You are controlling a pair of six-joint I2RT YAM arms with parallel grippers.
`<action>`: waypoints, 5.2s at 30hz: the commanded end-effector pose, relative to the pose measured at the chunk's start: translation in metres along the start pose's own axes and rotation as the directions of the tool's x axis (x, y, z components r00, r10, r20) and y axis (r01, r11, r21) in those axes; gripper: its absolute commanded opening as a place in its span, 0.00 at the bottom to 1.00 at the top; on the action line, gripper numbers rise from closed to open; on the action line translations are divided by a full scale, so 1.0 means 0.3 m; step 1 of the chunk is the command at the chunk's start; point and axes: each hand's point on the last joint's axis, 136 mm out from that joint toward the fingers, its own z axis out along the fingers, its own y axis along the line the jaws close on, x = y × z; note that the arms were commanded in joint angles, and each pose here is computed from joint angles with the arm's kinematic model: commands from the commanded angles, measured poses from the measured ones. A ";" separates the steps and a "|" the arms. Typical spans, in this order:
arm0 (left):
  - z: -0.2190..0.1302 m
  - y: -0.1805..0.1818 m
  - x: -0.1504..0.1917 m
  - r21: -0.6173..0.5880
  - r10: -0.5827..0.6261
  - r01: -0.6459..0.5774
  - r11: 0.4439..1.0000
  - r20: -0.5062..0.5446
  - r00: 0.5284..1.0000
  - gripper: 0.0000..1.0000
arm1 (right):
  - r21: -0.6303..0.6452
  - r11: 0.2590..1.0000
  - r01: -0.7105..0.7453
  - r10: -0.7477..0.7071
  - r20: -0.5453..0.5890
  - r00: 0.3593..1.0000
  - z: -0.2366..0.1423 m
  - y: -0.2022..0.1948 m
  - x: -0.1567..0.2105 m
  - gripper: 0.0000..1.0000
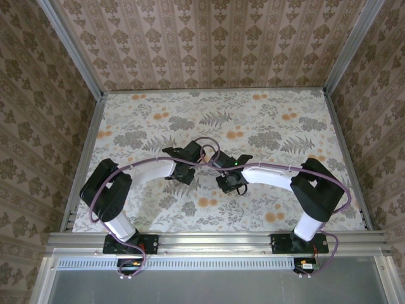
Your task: Unlock with the key
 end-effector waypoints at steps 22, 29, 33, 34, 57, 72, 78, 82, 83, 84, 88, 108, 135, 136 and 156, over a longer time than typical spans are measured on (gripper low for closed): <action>-0.001 0.018 0.007 0.015 -0.086 0.086 0.996 -0.013 0.996 0.32 | 0.139 0.989 0.050 -0.055 0.030 0.998 -0.041 -0.033 0.004 0.00; -0.029 0.011 -0.012 0.044 -0.070 0.069 0.997 0.018 0.997 0.43 | 0.042 0.999 0.019 -0.024 0.120 0.992 -0.211 -0.016 -0.037 0.00; -0.017 -0.009 -0.016 0.073 -0.063 0.061 0.995 0.024 0.998 0.48 | -0.035 0.999 -0.012 0.016 0.142 0.990 -0.289 -0.024 -0.049 0.00; -0.022 -0.011 -0.020 0.077 -0.062 0.059 0.995 0.031 0.998 0.49 | -0.051 0.999 -0.016 0.024 0.152 0.988 -0.316 -0.026 -0.054 0.00; -0.634 -0.340 -0.149 0.135 0.109 -0.451 0.882 0.874 0.473 0.41 | -0.347 0.936 -0.064 0.191 0.347 0.918 -0.798 0.012 -0.182 0.00; -0.771 -0.414 -0.305 0.094 0.032 -0.438 0.894 0.962 0.271 0.43 | -0.421 0.905 -0.065 0.246 0.391 0.887 -0.876 0.028 -0.171 0.00; -0.815 -0.444 -0.334 0.102 0.016 -0.469 0.878 0.970 0.242 0.39 | -0.431 0.900 -0.063 0.253 0.400 0.881 -0.888 0.028 -0.166 0.00; -0.825 -0.452 -0.342 0.109 0.010 -0.475 0.873 0.971 0.241 0.36 | -0.433 0.899 -0.061 0.254 0.403 0.879 -0.892 0.026 -0.163 0.00; -0.825 -0.452 -0.342 0.110 0.008 -0.473 0.874 0.971 0.241 0.35 | -0.434 0.899 -0.060 0.254 0.404 0.879 -0.893 0.027 -0.163 0.00; -0.822 -0.451 -0.342 0.109 0.010 -0.472 0.875 0.970 0.241 0.34 | -0.434 0.899 -0.061 0.255 0.404 0.878 -0.893 0.026 -0.162 0.00; -0.820 -0.451 -0.343 0.108 0.012 -0.471 0.875 0.969 0.246 0.29 | -0.434 0.899 -0.062 0.256 0.405 0.878 -0.894 0.024 -0.159 0.00; -0.814 -0.395 -0.334 0.054 0.062 -0.421 0.906 0.964 0.258 0.00 | -0.430 0.899 -0.080 0.273 0.409 0.871 -0.888 0.016 -0.165 0.12; -0.614 -0.261 -0.276 -0.017 0.142 -0.274 0.962 0.884 0.446 0.05 | -0.195 0.876 -0.441 0.475 0.188 0.860 -0.390 -0.304 0.028 0.27; -0.609 -0.256 -0.274 -0.012 0.135 -0.265 0.964 0.882 0.452 0.08 | -0.180 0.869 -0.461 0.489 0.163 0.857 -0.362 -0.309 0.057 0.27; -0.529 -0.257 -0.181 0.114 0.029 -0.234 0.966 0.846 0.533 0.12 | 0.086 0.520 -0.850 0.854 -0.021 0.520 -0.189 -0.370 0.583 0.20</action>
